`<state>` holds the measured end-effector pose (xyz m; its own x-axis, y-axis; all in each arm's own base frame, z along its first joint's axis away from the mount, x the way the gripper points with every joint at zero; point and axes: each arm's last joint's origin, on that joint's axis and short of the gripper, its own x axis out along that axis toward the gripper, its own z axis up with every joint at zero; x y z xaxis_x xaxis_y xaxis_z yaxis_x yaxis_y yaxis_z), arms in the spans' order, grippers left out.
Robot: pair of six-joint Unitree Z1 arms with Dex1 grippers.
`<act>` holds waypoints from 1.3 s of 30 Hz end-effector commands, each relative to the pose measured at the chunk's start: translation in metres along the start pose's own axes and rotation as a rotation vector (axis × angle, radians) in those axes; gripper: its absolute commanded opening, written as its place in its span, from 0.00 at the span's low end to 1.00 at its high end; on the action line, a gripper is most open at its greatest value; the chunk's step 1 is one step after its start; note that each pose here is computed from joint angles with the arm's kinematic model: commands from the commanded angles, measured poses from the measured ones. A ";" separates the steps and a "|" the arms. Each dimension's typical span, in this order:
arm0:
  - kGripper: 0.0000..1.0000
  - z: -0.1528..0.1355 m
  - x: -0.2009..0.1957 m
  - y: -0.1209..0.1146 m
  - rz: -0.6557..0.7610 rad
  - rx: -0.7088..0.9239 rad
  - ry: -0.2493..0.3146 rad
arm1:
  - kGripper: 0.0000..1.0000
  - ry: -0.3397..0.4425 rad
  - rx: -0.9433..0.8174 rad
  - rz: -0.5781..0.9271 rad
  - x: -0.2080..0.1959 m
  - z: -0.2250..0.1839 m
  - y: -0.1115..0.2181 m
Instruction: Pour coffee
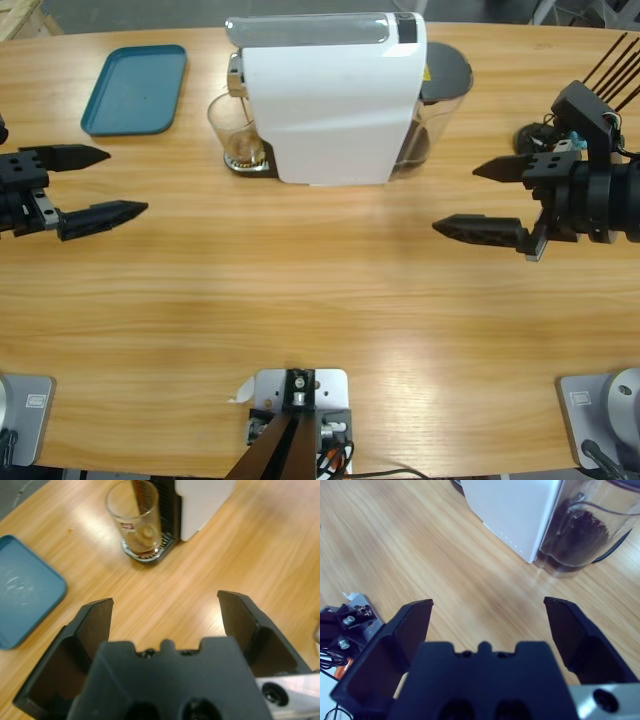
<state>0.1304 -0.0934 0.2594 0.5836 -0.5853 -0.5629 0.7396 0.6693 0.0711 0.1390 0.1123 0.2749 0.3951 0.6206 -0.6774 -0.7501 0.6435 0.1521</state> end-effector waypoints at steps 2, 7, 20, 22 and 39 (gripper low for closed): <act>0.91 -0.014 -0.009 -0.001 0.084 0.009 0.002 | 0.99 0.011 -0.006 0.009 -0.001 -0.015 0.003; 0.91 -0.014 -0.008 -0.001 0.087 0.009 0.005 | 0.99 0.055 0.005 0.012 0.013 -0.014 -0.001; 0.91 -0.014 -0.005 0.000 0.084 0.006 0.017 | 0.99 0.034 -0.006 0.011 0.008 -0.015 0.001; 0.91 -0.014 -0.005 0.000 0.084 0.006 0.015 | 0.99 0.036 -0.006 0.011 0.009 -0.015 0.001; 0.91 -0.014 -0.003 -0.001 0.073 0.007 0.023 | 1.00 0.018 -0.104 -0.028 0.005 -0.017 0.006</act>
<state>0.1268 -0.0868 0.2609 0.6462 -0.5363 -0.5430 0.6916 0.7123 0.1197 0.1382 0.1122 0.2655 0.3942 0.6091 -0.6882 -0.7688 0.6288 0.1161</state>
